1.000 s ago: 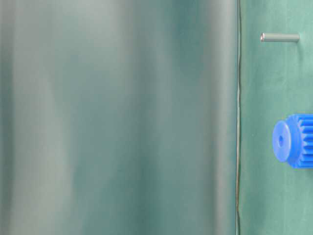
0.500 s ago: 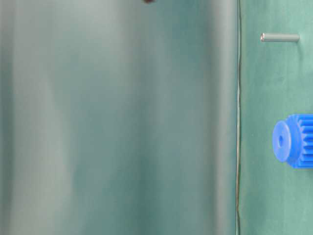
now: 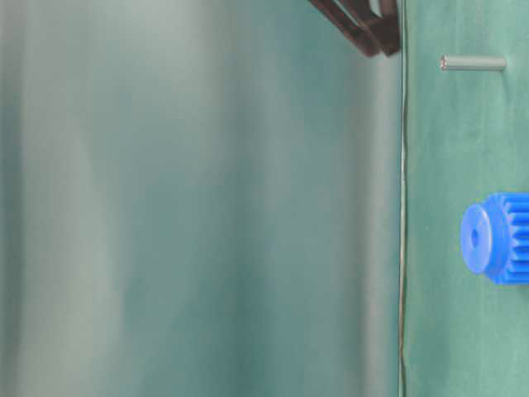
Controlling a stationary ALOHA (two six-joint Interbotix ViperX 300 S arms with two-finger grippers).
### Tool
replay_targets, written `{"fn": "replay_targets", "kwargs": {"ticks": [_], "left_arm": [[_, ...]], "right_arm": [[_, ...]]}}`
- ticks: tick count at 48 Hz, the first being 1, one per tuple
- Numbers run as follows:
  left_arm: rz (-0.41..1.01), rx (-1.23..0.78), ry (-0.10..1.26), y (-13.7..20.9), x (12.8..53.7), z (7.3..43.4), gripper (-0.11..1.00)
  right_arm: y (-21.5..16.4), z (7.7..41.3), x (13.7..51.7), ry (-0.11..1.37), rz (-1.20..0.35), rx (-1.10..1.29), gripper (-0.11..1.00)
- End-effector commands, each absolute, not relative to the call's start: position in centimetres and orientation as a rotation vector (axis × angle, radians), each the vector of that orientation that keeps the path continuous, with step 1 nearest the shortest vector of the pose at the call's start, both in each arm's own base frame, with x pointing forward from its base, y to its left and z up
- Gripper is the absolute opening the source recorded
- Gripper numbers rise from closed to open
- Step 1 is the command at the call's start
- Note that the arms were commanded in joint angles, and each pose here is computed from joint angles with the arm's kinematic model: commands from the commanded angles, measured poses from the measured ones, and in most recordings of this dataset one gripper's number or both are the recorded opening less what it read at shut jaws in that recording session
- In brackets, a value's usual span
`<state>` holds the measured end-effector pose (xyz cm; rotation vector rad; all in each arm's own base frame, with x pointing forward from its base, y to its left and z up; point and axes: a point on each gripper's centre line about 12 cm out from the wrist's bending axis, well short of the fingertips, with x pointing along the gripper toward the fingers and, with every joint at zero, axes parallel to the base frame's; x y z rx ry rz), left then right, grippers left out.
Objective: Insert the shaft placed at a random location into the center hole of the small gear at another random location.
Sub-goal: 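Move the right gripper over the silver shaft and lower around it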
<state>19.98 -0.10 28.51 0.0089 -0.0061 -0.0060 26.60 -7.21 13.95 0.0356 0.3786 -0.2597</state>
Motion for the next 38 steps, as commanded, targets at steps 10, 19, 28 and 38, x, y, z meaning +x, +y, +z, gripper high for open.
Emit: {"fn": "replay_targets", "kwargs": {"ticks": [10,19,28,38], "left_arm": [[-0.009,0.009,-0.023,-0.2,20.2,29.2,0.00],[-0.009,0.009,-0.021,-0.2,20.2,29.2,0.00],[-0.009,0.009,-0.018,-0.2,20.2,29.2,0.00],[-0.009,0.009,-0.014,-0.2,20.2,29.1,0.00]], "right_arm": [[-9.0,11.8,27.8,0.387,-0.313,0.039,0.87],[-9.3,10.3,28.2,0.412,-0.325,0.052,0.87],[-9.5,9.9,28.3,0.416,-0.333,0.056,0.86],[-9.4,10.0,28.3,0.408,-0.333,0.056,0.73]]}}
